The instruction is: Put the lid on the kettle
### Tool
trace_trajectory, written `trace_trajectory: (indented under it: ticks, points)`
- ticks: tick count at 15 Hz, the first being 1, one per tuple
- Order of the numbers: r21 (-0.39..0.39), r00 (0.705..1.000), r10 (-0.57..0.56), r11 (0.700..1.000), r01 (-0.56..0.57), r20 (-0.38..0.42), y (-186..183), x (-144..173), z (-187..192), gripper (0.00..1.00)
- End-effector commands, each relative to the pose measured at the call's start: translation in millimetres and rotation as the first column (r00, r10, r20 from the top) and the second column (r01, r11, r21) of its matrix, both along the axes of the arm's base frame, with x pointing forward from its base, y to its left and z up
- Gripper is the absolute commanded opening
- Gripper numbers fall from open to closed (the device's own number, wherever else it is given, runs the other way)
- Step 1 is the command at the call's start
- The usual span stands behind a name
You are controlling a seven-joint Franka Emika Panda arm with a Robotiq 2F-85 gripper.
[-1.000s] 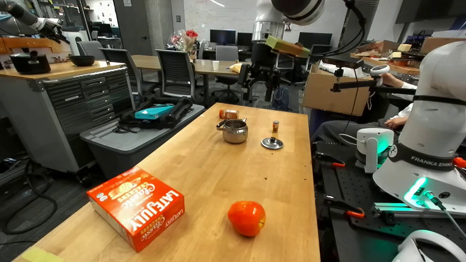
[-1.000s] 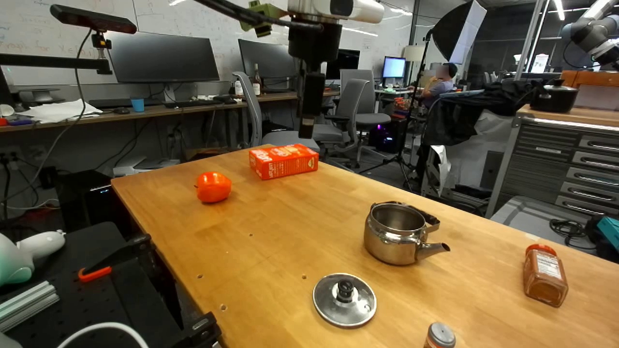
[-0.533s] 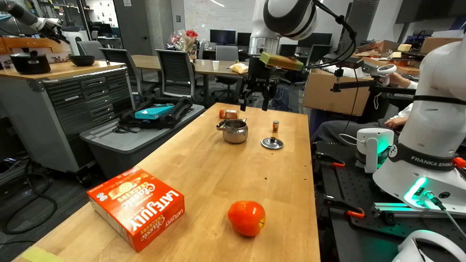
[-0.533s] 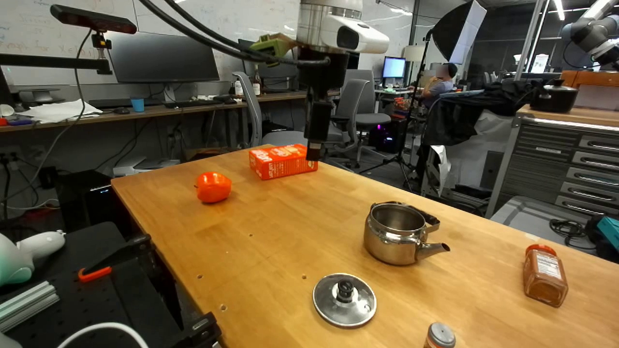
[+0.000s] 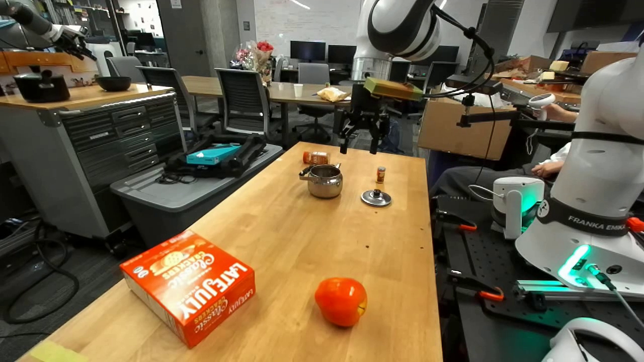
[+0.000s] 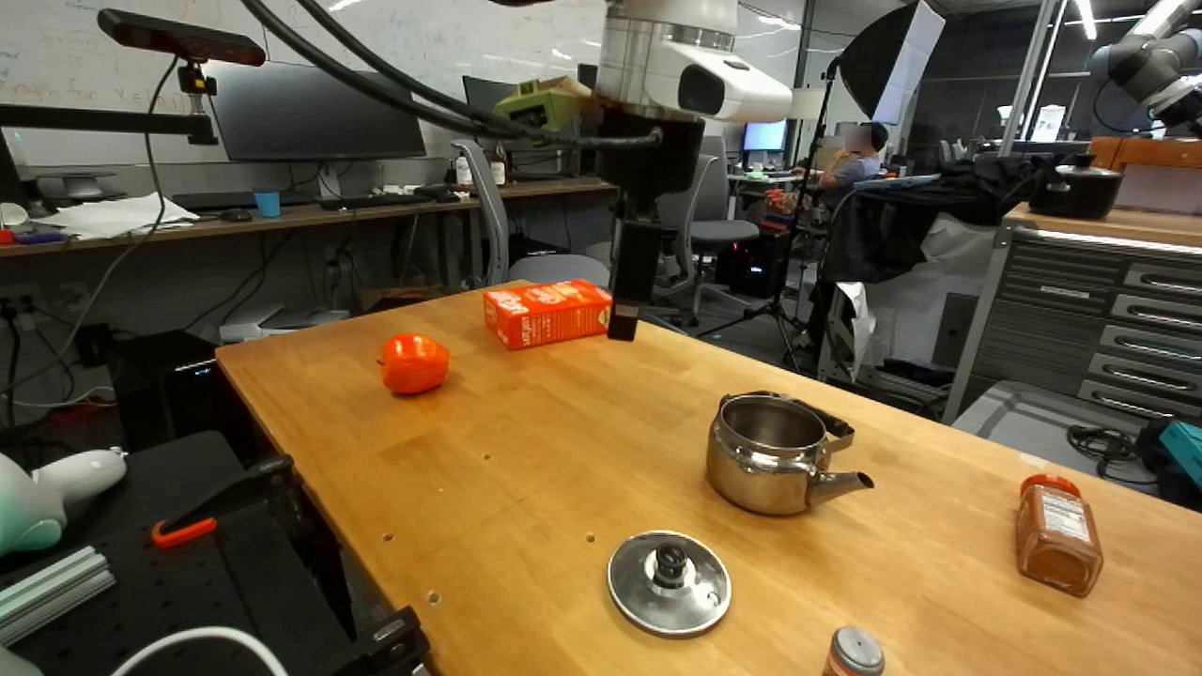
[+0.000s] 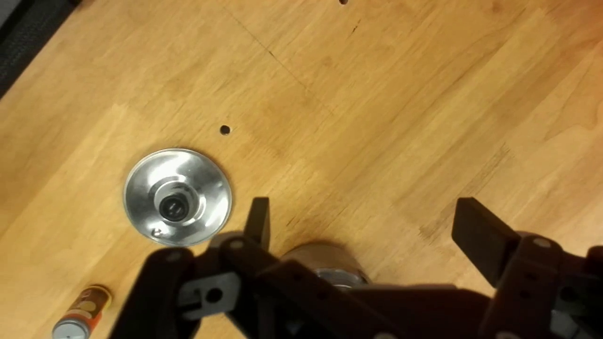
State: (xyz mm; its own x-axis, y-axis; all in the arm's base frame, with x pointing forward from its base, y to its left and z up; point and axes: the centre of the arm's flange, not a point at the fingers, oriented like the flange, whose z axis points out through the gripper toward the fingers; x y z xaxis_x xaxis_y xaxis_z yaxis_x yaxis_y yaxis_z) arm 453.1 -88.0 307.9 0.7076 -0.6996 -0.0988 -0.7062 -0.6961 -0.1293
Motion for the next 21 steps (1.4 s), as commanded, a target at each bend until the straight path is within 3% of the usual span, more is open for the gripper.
trace_trajectory:
  ticks: [1,8,21]
  points:
    - [0.012,0.999,-0.038,0.999,0.038,0.002,-25.5,-6.2,-6.1,1.0]
    - [0.059,0.999,-0.039,0.997,0.039,-0.001,-45.7,-6.9,-35.1,1.0]
    - [0.004,0.999,-0.034,0.999,0.034,-0.038,-61.4,-17.2,-51.7,1.0]
